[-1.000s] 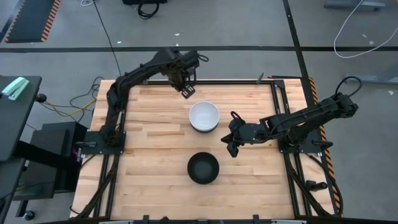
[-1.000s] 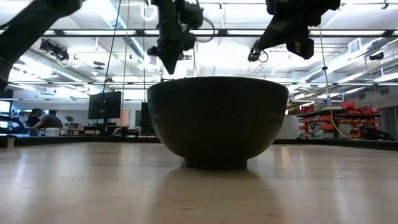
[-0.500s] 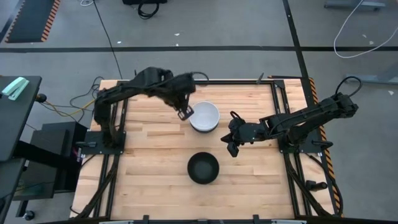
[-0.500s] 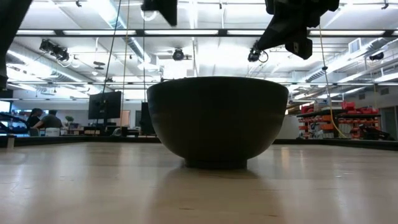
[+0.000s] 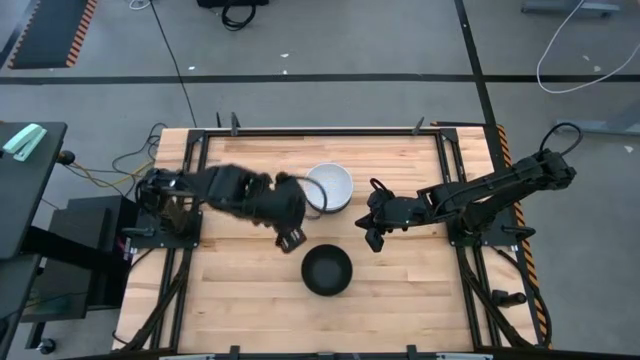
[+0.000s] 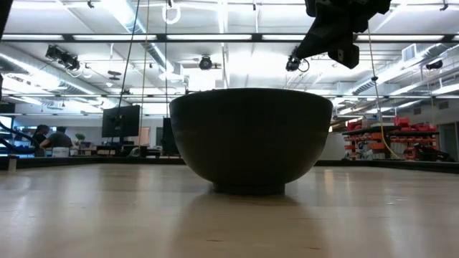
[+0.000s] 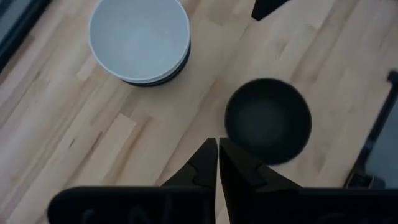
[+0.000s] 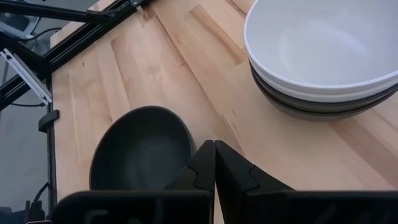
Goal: Nest bowls inside each other
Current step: Stack the black bowl on top of the white bowl
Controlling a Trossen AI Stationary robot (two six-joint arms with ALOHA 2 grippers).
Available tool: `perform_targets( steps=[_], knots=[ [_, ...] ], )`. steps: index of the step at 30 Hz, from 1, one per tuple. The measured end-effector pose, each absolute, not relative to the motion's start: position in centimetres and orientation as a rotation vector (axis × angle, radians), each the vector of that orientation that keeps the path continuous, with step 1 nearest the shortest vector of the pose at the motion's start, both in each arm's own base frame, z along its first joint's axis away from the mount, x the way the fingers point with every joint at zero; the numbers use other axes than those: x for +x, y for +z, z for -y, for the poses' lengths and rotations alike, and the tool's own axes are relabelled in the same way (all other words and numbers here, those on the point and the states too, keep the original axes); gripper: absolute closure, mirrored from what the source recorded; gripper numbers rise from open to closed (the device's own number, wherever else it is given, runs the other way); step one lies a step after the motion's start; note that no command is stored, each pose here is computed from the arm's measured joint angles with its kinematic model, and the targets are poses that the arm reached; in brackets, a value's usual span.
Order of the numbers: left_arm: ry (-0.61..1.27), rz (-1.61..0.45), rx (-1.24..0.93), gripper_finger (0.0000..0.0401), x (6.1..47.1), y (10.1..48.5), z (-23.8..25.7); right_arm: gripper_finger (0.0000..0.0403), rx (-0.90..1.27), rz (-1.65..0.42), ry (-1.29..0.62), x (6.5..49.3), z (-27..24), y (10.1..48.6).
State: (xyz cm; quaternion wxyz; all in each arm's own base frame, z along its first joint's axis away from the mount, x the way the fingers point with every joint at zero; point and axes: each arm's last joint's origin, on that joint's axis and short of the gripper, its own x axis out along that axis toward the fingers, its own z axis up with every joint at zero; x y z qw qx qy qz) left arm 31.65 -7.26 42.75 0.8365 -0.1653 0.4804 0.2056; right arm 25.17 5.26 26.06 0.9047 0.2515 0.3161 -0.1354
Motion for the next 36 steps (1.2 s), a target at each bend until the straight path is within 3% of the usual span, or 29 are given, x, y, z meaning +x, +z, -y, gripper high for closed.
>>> perform_targets(
  steps=[8, 18, 26, 36],
  knots=[
    [0.494, -0.92, -0.392, 0.0391, 30.2, 42.8, 11.9, 0.0391, 0.52, -0.654, -0.278, 25.2, -5.3, 26.1],
    [0.573, -0.938, -0.431, 0.0372, 30.1, 40.7, 13.7, 0.0391, 0.552, -0.673, -0.248, 25.1, -5.5, 26.0],
    [0.772, -1.137, -0.45, 0.0388, 28.6, 34.4, 12.2, 0.0391, 0.554, -0.675, -0.256, 25.2, -5.2, 26.0],
    [0.905, -1.057, -0.64, 0.0377, 21.7, 32.0, 8.9, 0.0391, 0.596, -0.694, -0.235, 25.4, -4.3, 26.0]
  ],
)
